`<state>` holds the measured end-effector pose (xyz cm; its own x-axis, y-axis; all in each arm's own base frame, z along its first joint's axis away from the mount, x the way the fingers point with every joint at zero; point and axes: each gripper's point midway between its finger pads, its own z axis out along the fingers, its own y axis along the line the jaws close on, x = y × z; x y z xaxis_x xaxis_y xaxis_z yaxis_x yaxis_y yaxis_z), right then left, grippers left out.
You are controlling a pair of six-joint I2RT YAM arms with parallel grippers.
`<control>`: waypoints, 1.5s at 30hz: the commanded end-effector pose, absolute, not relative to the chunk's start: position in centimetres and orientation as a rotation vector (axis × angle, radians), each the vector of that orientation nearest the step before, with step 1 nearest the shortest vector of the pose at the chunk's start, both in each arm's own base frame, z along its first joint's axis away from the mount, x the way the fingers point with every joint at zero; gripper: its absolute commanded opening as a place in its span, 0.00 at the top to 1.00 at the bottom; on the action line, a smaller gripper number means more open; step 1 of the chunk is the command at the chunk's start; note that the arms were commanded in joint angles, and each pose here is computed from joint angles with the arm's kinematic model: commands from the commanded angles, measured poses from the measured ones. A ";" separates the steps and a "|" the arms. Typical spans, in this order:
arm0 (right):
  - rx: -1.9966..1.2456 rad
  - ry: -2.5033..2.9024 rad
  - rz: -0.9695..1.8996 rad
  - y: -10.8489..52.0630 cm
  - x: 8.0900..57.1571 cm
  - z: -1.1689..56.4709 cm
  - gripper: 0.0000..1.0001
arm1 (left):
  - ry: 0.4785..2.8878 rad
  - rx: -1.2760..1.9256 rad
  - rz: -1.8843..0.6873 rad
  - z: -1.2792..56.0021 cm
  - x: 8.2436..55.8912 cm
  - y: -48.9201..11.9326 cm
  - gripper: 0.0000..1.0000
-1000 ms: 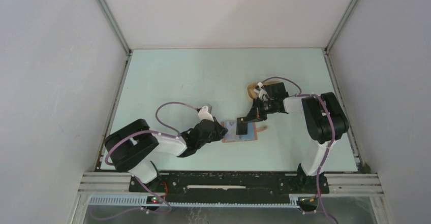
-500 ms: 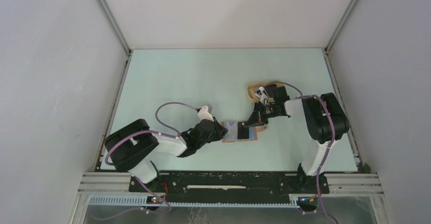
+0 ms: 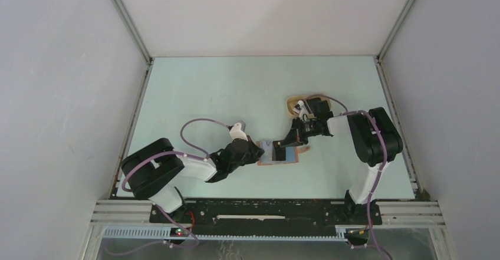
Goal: Put the credit cards into the card holder
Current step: Insert the credit card into the card holder.
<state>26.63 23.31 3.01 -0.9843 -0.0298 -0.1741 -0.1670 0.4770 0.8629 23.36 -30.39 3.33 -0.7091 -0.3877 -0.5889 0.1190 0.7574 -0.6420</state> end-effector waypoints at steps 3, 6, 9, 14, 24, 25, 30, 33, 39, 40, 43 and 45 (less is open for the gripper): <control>-0.169 2.641 1.463 23.5 26.2 1.7 1.00 | 2.265 -0.185 -0.786 1.6 23.1 -29.6 1.00; -0.094 2.703 1.388 22.4 25.8 1.0 1.00 | 2.263 -0.188 -0.786 1.6 23.1 -29.5 1.00; -0.022 2.721 1.329 21.6 26.1 0.8 1.00 | 2.263 -0.188 -0.787 1.7 23.1 -29.6 1.00; 0.007 2.720 1.268 21.2 26.0 1.1 1.00 | 2.263 -0.187 -0.785 1.6 23.2 -29.6 1.00; 0.020 2.738 1.274 22.0 25.6 0.6 1.00 | 2.263 -0.180 -0.787 1.6 23.1 -29.6 1.00; 0.019 2.740 1.275 22.1 25.7 0.6 1.00 | 2.263 -0.179 -0.788 1.6 23.1 -29.7 1.00; 0.001 2.741 1.297 22.8 25.8 0.6 1.00 | 2.265 -0.173 -0.791 1.6 23.1 -29.7 1.00; -0.033 2.741 1.321 23.6 25.8 0.7 1.00 | 2.262 -0.172 -0.798 1.7 23.1 -29.8 1.00; -0.132 2.737 1.357 25.6 25.8 1.2 0.96 | 2.257 -0.169 -0.807 1.8 23.0 -29.8 1.00; -0.145 2.738 1.359 25.7 25.8 1.3 0.93 | 2.255 -0.170 -0.809 1.8 23.0 -29.8 1.00; -0.185 2.731 1.352 25.6 25.9 1.6 0.82 | 2.252 -0.170 -0.813 1.9 23.0 -29.8 1.00; -0.198 2.723 1.339 25.3 26.1 1.7 0.76 | 2.251 -0.170 -0.813 1.9 23.0 -29.8 1.00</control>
<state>26.63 25.47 2.56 -0.9903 -0.0307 -0.1353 -0.1288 0.5662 0.8141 23.44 -30.38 3.38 -0.7075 -0.3890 -0.5900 0.1198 0.7567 -0.6427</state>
